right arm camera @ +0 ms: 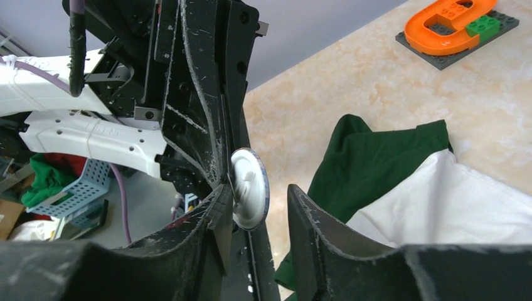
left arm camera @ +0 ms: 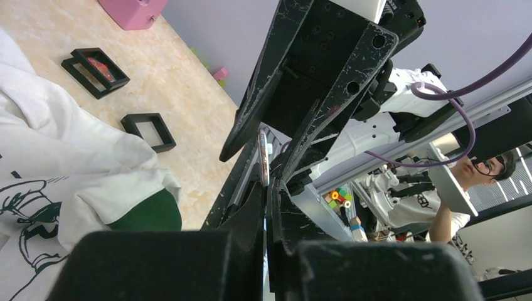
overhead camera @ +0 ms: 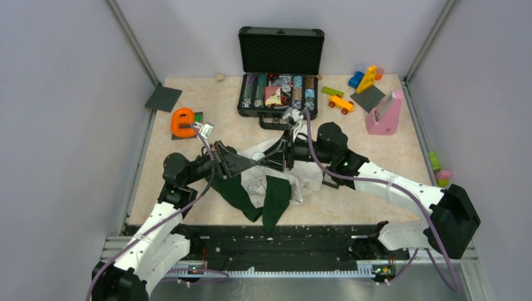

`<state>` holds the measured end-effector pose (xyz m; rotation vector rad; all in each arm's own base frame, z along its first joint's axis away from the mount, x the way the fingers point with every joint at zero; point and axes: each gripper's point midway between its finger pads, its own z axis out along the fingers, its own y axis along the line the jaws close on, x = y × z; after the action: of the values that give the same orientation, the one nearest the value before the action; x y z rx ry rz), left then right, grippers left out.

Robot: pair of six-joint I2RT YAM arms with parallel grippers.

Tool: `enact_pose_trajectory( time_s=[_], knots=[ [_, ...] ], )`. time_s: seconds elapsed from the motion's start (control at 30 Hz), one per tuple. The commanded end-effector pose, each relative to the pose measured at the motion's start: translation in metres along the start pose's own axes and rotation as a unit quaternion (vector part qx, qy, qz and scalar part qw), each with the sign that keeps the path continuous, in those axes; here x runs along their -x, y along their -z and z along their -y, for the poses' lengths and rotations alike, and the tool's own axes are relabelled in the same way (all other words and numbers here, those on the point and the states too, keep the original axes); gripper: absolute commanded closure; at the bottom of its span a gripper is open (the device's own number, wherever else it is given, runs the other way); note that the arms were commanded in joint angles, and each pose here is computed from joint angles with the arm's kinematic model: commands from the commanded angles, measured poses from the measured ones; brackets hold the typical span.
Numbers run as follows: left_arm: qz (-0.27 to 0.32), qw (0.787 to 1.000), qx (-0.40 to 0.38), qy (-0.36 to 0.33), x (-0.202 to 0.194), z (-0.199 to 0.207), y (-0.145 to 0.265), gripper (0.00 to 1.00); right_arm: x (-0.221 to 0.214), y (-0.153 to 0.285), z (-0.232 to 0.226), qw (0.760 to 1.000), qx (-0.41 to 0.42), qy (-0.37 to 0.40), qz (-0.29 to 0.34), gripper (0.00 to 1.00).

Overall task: Remove the brooch from the garment
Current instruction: Close the brooch.

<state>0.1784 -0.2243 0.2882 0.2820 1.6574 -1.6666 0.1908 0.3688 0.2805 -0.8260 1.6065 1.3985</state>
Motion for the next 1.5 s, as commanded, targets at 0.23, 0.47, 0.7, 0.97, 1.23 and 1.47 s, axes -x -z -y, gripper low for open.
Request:
enact_pose_trajectory(
  time_s=[0.23,0.47,0.7,0.97,1.23,1.47],
  knots=[
    [0.000,0.998,-0.024,-0.051,-0.002,0.010,0.004,1.00,0.029,-0.005,-0.021,0.999,0.027,0.002,0.037,0.71],
    [0.002,0.996,-0.037,-0.077,-0.005,0.014,0.006,1.00,0.030,-0.006,-0.030,0.997,0.053,-0.021,0.043,0.77],
    [0.012,0.997,-0.029,-0.076,-0.002,0.012,0.006,1.00,0.023,-0.004,-0.035,0.997,0.071,-0.027,0.029,0.53],
    [0.008,0.999,-0.014,-0.032,0.000,0.004,0.002,1.00,0.021,0.002,-0.040,0.996,0.078,-0.017,0.027,0.36],
    [0.005,1.000,-0.019,-0.017,0.000,0.008,0.002,1.00,0.007,0.006,-0.027,0.999,0.047,-0.009,0.016,0.59],
    [0.003,1.000,-0.022,-0.018,-0.002,0.009,0.003,1.00,0.004,0.005,-0.027,0.998,0.052,-0.012,0.014,0.73]
  ],
)
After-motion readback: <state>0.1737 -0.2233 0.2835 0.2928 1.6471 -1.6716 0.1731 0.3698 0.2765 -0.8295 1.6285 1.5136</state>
